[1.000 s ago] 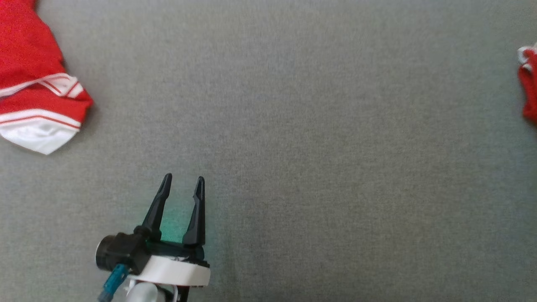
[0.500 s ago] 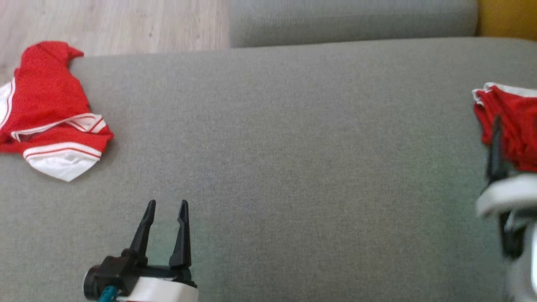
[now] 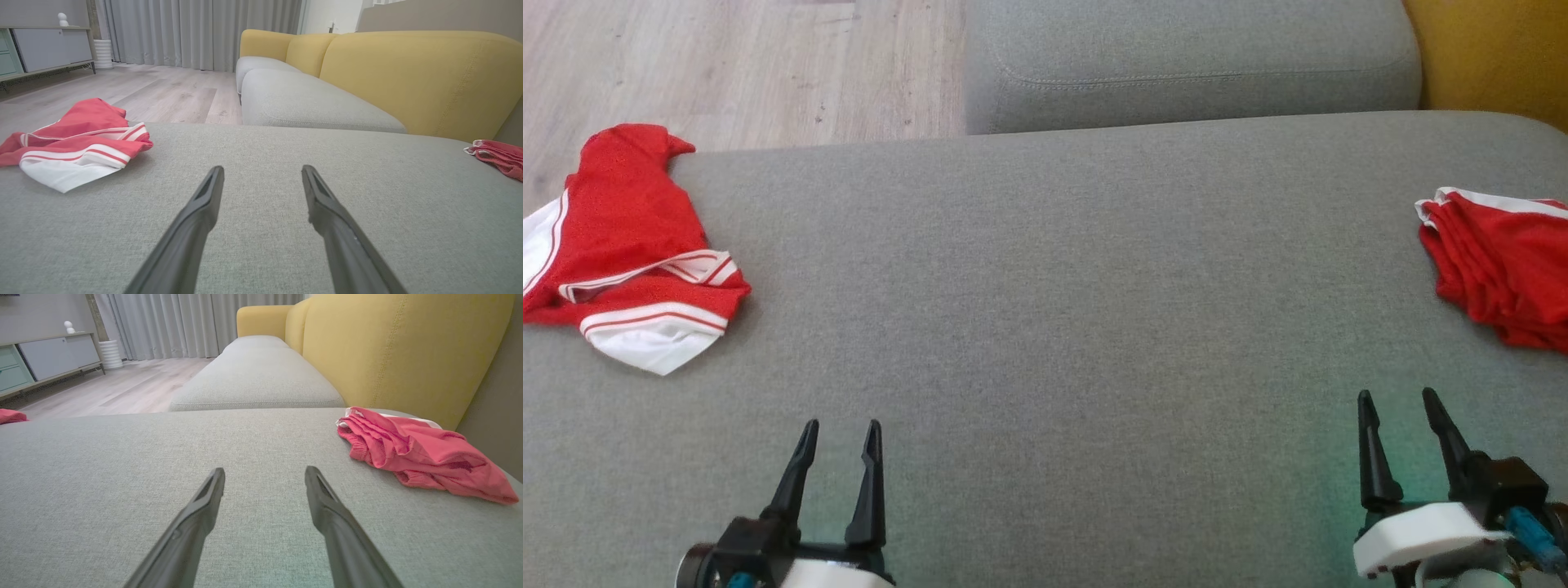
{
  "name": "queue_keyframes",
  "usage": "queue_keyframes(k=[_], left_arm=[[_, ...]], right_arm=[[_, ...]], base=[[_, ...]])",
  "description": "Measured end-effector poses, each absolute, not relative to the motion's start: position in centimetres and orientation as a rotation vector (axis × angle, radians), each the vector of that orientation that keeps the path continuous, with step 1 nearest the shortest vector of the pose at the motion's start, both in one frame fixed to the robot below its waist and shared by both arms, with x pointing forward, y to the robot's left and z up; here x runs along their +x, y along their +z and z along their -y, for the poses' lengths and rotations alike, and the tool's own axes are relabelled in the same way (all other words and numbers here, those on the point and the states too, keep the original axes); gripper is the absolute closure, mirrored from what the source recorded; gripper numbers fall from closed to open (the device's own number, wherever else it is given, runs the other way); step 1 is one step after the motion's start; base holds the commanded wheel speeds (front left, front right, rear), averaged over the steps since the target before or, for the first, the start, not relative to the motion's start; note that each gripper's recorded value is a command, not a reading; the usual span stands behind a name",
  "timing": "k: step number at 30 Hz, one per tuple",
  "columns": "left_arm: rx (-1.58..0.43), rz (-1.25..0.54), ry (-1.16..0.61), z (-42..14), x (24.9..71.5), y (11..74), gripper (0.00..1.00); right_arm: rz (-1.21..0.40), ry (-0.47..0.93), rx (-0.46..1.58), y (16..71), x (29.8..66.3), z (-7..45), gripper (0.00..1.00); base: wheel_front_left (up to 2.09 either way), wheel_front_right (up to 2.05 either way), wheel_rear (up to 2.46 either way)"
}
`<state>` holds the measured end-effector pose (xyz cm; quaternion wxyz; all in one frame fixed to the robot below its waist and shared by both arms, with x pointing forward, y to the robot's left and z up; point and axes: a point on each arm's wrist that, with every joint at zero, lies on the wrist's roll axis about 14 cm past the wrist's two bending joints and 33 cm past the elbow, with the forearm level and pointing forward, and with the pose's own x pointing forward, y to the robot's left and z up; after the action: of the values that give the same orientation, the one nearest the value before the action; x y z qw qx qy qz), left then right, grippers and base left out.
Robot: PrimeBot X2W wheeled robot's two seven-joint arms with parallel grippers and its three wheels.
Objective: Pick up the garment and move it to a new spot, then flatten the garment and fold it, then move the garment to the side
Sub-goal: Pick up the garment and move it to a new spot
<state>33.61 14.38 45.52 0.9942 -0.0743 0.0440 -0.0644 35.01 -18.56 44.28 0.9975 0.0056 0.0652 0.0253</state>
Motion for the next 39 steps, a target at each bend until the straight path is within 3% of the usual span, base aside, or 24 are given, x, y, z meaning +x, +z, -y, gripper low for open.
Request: queue_keyframes(k=[14,30,34,39], left_arm=[[-0.154,-0.087,-0.044,-16.8,32.1,45.4,0.0],[-0.198,-0.115,0.338,-25.8,23.5,43.7,0.0],[-0.197,-0.07,0.357,-27.4,25.7,45.3,0.0],[-0.167,-0.005,0.308,-29.7,33.5,48.3,0.0]], right_arm=[[-0.135,0.153,0.023,44.1,36.1,15.2,0.0],[-0.111,0.603,0.004,44.9,38.8,-0.2,0.0],[-0.128,0.619,0.001,44.0,39.7,-0.8,0.0],[-0.135,0.6,-0.026,42.4,42.8,0.3,0.0]], base=[[0.0,0.0,0.0],[0.0,0.0,0.0],[0.0,0.0,0.0],[0.0,0.0,0.0]])
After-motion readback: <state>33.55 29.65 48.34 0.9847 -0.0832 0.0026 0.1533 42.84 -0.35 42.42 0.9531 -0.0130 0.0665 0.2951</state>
